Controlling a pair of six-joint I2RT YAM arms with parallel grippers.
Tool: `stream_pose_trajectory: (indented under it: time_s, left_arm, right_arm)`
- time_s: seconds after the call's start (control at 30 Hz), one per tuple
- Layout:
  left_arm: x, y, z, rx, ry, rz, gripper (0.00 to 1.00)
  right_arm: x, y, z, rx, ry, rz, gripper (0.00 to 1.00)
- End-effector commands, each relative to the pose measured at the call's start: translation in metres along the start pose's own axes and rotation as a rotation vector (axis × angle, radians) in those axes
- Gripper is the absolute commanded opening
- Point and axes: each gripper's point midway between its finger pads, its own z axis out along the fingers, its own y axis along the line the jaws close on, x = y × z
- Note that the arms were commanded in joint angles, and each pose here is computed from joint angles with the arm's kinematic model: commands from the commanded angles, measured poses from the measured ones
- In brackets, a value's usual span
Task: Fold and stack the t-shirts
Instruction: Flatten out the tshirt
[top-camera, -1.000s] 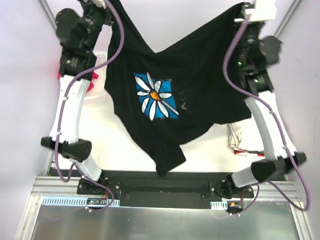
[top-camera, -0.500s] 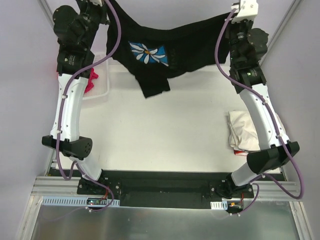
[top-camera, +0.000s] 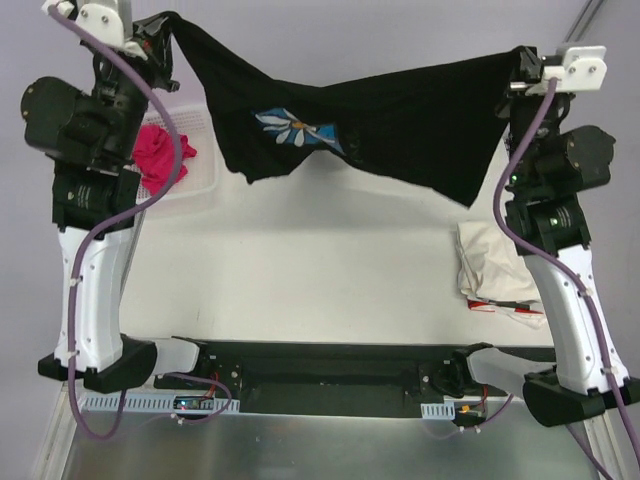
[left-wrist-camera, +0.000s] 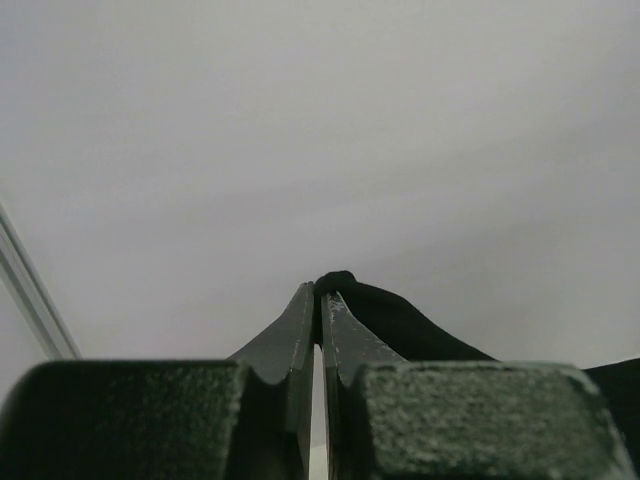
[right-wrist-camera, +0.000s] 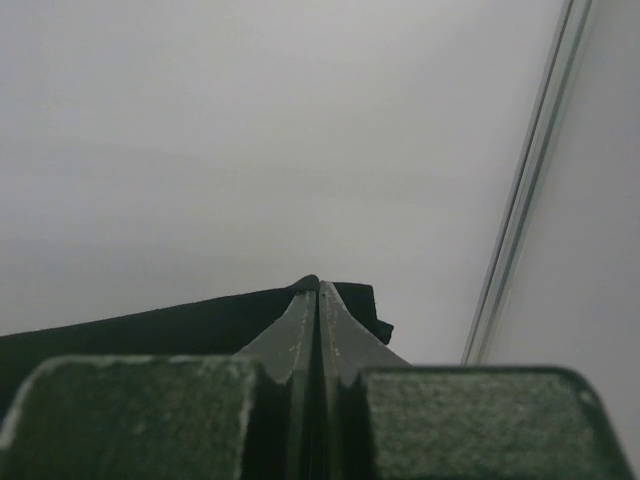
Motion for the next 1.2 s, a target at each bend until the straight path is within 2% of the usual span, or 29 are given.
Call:
stream_pose_trajectory:
  time_s: [0.0,0.2,0.3,0.4,0.6,0.77,0.8,0.83,0.87,0.9,0.93,0.97,1.0,1.07,1.17]
  left_arm:
    - [-0.054,0.000,-0.042,0.014,-0.122,-0.008,0.00]
    - [-0.104,0.001,-0.083,0.013,-0.215,-0.003,0.00]
    - [-0.118,0.000,-0.087,0.025,-0.244,-0.006,0.00]
    - [-0.113,0.000,-0.075,0.027,-0.235,-0.013,0.00]
    - [-0.069,0.002,-0.028,0.012,-0.146,-0.023,0.00]
    - [-0.013,0.007,0.019,-0.020,-0.052,0.008,0.00]
    - [-0.005,0.008,0.027,-0.026,-0.043,0.015,0.00]
    - [0.016,0.009,0.043,-0.034,-0.015,0.021,0.00]
    - [0.016,0.012,0.050,-0.045,-0.020,0.039,0.00]
    - [0.022,0.014,0.059,-0.051,-0.016,0.050,0.00]
    - [0.051,0.015,0.078,-0.056,0.028,0.055,0.00]
    - [0.039,0.020,0.084,-0.067,-0.007,0.063,0.00]
    - [0.043,0.026,0.092,-0.078,-0.010,0.068,0.00]
    - [0.053,0.033,0.111,-0.085,-0.032,0.055,0.00]
    - [0.056,0.048,0.119,-0.101,-0.057,0.026,0.00]
  right_arm:
    - [-0.051,-0.017,-0.041,-0.009,-0.114,0.096,0.01]
    - [-0.074,-0.025,-0.061,-0.018,-0.159,0.136,0.01]
    - [-0.074,-0.024,-0.058,-0.019,-0.160,0.138,0.01]
    - [-0.066,-0.019,-0.050,-0.019,-0.144,0.137,0.01]
    - [-0.027,-0.005,-0.019,-0.008,-0.075,0.091,0.01]
    - [0.000,0.007,0.010,0.001,-0.046,0.049,0.01]
    - [0.018,0.014,0.022,0.000,-0.017,0.028,0.01]
    - [0.022,0.015,0.028,0.003,-0.013,0.019,0.01]
    - [0.019,0.015,0.036,0.012,-0.023,0.019,0.01]
    - [0.040,0.024,0.050,0.003,0.009,-0.002,0.01]
    - [0.045,0.025,0.057,0.005,0.016,-0.009,0.01]
    - [0.036,0.023,0.065,0.021,-0.006,-0.008,0.01]
    - [0.057,0.030,0.078,0.018,0.024,-0.025,0.01]
    - [0.062,0.031,0.093,0.027,0.028,-0.043,0.01]
    - [0.070,0.032,0.119,0.033,0.054,-0.057,0.01]
